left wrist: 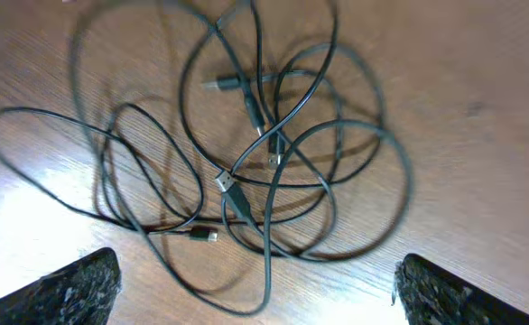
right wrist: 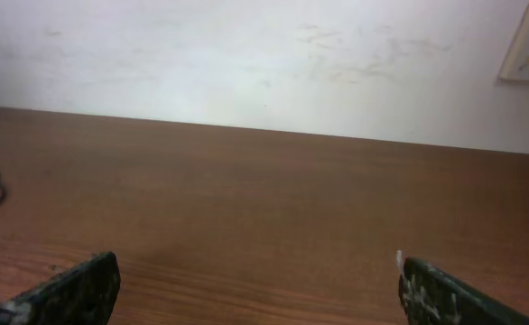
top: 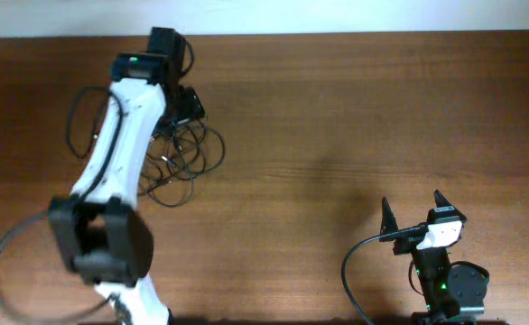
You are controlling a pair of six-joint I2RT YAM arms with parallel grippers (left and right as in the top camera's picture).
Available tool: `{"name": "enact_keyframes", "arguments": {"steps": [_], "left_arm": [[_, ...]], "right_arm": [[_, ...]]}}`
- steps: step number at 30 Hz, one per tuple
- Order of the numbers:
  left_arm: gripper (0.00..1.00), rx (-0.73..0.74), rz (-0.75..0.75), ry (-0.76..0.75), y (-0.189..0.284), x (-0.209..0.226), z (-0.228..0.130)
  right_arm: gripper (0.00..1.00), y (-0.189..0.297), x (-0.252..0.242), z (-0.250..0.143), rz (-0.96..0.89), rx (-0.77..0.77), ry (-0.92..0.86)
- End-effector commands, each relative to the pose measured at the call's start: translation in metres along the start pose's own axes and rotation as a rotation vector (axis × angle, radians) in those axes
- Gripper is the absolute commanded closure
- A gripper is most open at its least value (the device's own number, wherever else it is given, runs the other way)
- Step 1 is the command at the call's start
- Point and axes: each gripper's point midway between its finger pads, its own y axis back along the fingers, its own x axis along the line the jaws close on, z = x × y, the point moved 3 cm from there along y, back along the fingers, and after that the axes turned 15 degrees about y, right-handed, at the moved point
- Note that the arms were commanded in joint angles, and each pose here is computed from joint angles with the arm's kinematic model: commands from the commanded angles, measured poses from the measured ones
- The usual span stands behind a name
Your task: Untangle cables
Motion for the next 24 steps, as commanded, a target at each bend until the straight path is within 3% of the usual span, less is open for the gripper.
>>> {"name": "enact_keyframes", "arguments": {"steps": [1,5,9,17,24], "left_arm": [[0.01,-0.145,-0.146,0.049,0.082,0.017,0.012],[0.01,-0.274,-0.279,0.091,0.153,0.043,0.010],[0.01,-0.326,-0.332,0.109,0.180,0.055,0.006],[0.01,-0.302,-0.267,0.089,0.178,0.070,-0.004],[0.01,-0.205,-0.172,0.055,0.126,0.077,-0.027]], "right_arm": [[0.01,0.000,0.001,-0.002,-0.001,0.002,-0.004],[0.02,0.000,0.001,-0.002,-0.001,0.002,-0.004],[0.02,0.000,0.001,-0.002,-0.001,0.002,-0.004],[0.01,0.000,0.001,-0.002,-0.001,0.003,-0.004],[0.02,0.000,0.001,-0.002,-0.001,0.002,-0.004]]}}
